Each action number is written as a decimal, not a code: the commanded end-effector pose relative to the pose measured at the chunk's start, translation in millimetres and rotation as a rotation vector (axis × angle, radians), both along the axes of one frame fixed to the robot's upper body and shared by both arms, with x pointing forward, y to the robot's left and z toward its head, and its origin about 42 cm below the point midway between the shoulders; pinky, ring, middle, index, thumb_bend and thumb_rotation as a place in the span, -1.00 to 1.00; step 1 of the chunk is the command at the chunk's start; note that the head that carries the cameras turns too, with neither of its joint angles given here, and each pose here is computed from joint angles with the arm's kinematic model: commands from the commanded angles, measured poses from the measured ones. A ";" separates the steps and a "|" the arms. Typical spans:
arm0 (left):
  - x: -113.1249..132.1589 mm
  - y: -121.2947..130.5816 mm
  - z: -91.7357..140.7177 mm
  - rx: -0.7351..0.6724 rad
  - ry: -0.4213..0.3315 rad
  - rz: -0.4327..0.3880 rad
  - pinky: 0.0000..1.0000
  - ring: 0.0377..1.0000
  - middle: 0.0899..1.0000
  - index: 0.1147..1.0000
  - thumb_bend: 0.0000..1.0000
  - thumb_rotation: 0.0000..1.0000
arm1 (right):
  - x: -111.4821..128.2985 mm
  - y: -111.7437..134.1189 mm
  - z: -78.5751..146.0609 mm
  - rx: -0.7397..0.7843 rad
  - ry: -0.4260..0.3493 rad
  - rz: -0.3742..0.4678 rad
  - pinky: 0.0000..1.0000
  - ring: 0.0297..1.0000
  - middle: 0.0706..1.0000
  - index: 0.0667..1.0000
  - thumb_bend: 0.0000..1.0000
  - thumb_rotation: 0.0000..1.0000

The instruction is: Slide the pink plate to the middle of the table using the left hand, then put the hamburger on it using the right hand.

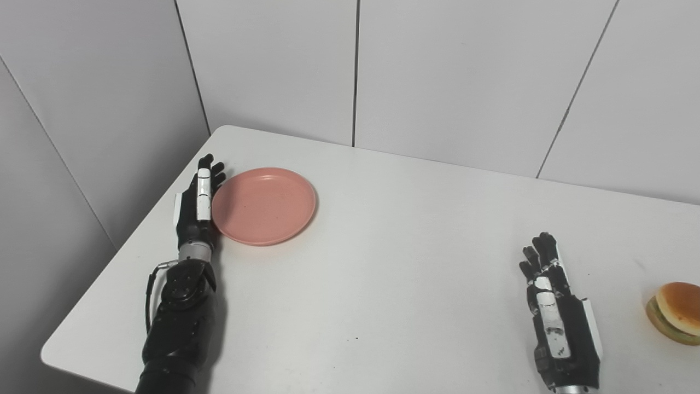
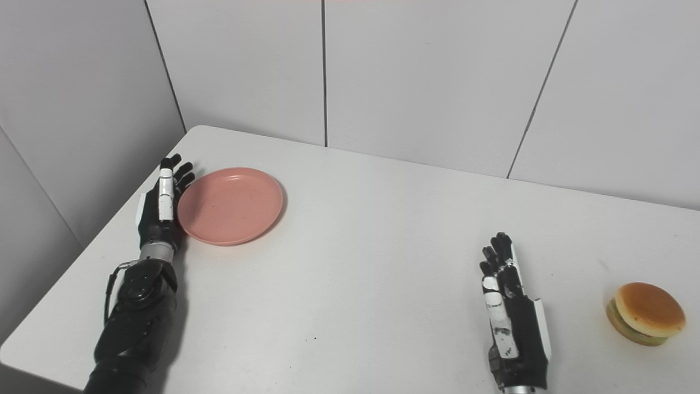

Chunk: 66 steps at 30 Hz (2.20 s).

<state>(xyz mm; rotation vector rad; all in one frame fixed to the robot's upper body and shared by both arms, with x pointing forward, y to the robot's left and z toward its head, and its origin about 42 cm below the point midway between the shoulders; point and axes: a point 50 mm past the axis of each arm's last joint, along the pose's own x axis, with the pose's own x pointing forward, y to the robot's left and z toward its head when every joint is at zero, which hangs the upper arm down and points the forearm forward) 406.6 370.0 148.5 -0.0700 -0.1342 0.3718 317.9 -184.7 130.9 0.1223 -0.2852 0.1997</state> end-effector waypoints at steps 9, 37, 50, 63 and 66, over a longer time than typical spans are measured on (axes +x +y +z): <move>6.9 -25.4 4.3 -0.090 -0.011 -0.151 0.82 0.76 0.72 0.70 0.37 1.00 | -27.7 -24.1 -56.6 -0.046 0.174 -0.060 0.99 0.94 0.97 0.94 0.18 0.58; -7.6 -114.1 -17.5 -0.097 0.029 -0.428 0.82 0.73 0.70 0.68 0.31 1.00 | -23.0 -5.7 -59.9 -0.053 0.176 -0.073 0.94 0.93 0.96 0.92 0.26 0.59; -24.3 -138.3 -25.7 -0.078 0.039 -0.515 0.84 0.76 0.73 0.71 0.28 1.00 | -19.5 11.3 -54.2 -0.048 0.182 -0.120 0.94 0.92 0.95 0.91 0.32 0.58; -49.3 -169.6 -32.4 -0.123 0.066 -0.592 0.90 0.84 0.80 0.78 0.19 1.00 | -15.7 22.0 -46.9 -0.060 0.184 -0.121 0.99 0.95 0.98 0.96 0.19 0.64; -52.8 -175.9 -36.8 -0.119 0.067 -0.597 0.88 0.81 0.78 0.77 0.18 1.00 | -15.3 25.0 -47.0 -0.053 0.185 -0.116 1.00 0.96 0.99 0.96 0.21 0.63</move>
